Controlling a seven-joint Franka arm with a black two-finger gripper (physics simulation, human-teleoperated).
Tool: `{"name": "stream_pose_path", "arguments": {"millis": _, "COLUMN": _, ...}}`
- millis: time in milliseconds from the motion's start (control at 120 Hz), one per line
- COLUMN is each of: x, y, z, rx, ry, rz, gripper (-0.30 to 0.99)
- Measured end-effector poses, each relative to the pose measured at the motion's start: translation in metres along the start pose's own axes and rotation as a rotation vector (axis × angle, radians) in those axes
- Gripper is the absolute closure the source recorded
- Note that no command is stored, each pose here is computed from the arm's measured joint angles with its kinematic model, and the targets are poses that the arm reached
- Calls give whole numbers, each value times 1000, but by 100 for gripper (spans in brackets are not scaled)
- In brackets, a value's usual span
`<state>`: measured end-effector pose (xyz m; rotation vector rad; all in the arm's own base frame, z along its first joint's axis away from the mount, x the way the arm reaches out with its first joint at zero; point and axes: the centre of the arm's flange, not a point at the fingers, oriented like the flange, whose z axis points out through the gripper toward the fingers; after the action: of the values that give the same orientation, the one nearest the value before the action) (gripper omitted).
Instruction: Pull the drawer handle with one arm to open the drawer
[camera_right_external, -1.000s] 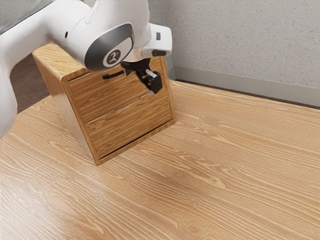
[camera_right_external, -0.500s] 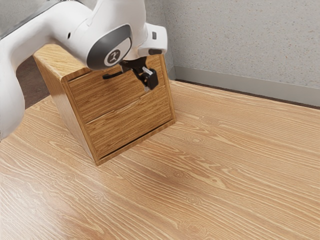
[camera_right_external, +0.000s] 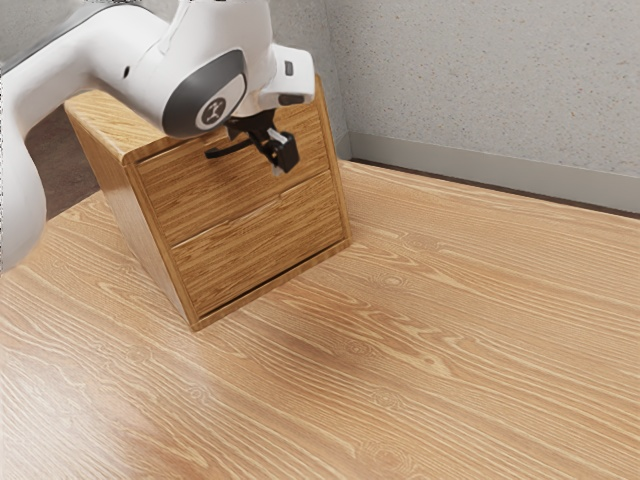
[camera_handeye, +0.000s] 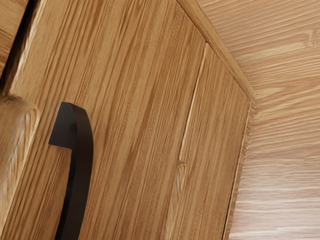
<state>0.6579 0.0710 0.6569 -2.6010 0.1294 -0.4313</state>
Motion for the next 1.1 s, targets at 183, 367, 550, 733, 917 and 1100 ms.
{"name": "stream_pose_path", "arguments": {"millis": 183, "x": 1, "y": 0, "z": 4, "rx": 1, "ry": 1, "rz": 2, "gripper": 0}}
{"name": "stream_pose_path", "arguments": {"millis": 367, "x": 2, "y": 1, "z": 11, "rx": 0, "ry": 0, "rz": 6, "gripper": -1}}
{"name": "stream_pose_path", "arguments": {"millis": 550, "x": 3, "y": 1, "z": 19, "rx": -1, "ry": -2, "rz": 7, "gripper": -1}}
{"name": "stream_pose_path", "arguments": {"millis": 733, "x": 0, "y": 6, "z": 18, "rx": -1, "ry": -3, "rz": 17, "gripper": 1}}
{"name": "stream_pose_path", "arguments": {"millis": 917, "x": -11, "y": 21, "z": 2, "rx": -5, "ry": -2, "rz": 45, "gripper": 13}}
{"name": "stream_pose_path", "arguments": {"millis": 1100, "x": -22, "y": 47, "z": -18, "rx": -15, "ry": 5, "rz": 84, "gripper": 12}}
